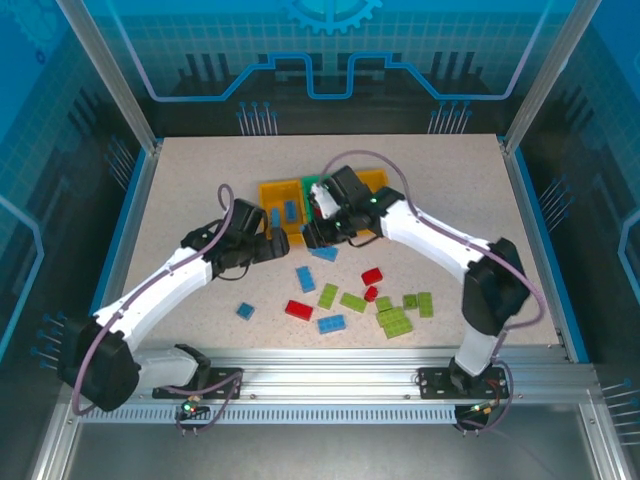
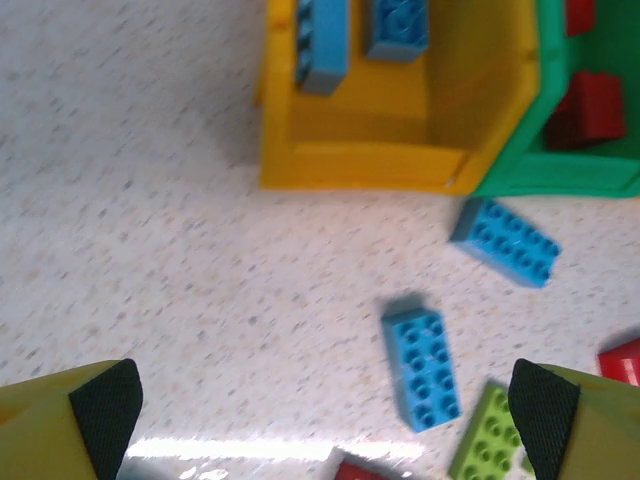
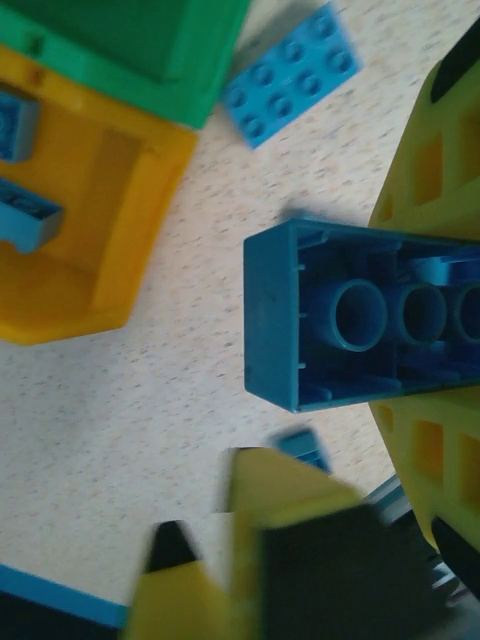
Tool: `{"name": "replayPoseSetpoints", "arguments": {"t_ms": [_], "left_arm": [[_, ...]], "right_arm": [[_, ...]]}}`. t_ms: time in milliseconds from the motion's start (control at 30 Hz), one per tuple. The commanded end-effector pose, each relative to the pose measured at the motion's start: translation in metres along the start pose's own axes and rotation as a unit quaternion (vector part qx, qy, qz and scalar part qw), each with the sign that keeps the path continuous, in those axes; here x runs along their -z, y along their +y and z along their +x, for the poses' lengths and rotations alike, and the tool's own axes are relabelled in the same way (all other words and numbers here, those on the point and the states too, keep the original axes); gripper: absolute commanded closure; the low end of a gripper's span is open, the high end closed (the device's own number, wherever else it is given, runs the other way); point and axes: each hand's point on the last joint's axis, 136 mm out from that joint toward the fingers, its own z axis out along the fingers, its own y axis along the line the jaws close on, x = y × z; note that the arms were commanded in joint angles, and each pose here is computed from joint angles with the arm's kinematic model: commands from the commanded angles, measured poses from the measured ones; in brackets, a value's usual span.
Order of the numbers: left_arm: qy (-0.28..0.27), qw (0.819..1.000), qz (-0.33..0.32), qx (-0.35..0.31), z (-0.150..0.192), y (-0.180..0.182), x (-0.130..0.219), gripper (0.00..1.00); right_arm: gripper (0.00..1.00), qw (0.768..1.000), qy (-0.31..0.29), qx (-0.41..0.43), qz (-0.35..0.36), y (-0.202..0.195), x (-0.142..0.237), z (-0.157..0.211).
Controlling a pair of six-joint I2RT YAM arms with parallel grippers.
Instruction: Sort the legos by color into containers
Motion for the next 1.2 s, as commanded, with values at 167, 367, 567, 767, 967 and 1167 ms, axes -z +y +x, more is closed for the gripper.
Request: {"name": "replayPoseSetpoints", "arguments": {"t_ms": [167, 367, 567, 767, 967, 1167], "left_arm": [[0.041, 0.992, -0.081, 0.083, 0.056, 0.063, 0.010, 0.01], [0.064, 0.979, -0.106, 0.164, 0.088, 0.086, 0.011, 0.01], [0.087, 0.969, -0.103, 0.209, 0.107, 0.091, 0.009, 0.01], [0.113, 0.957, -0.100, 0.249, 0.124, 0.091, 0.002, 0.01], [0.129, 0.948, -0.096, 0.273, 0.135, 0.085, -0.007, 0.01], [0.134, 0.949, -0.100, 0.268, 0.135, 0.077, -0.023, 0.01]], "right_arm": [[0.70, 0.997, 0.008, -0.072, -0.006, -0.002, -0.042, -0.060], [0.64, 0.994, 0.006, -0.107, 0.026, -0.024, -0.072, -0.082], [0.53, 0.991, 0.019, -0.125, 0.037, -0.038, -0.100, -0.084], [0.37, 0.991, 0.015, -0.130, 0.031, -0.036, -0.102, -0.088], [0.34, 0.993, -0.003, -0.116, 0.000, -0.010, -0.082, -0.097], [0.31, 0.995, -0.031, -0.092, -0.010, 0.009, -0.046, -0.101]]}}
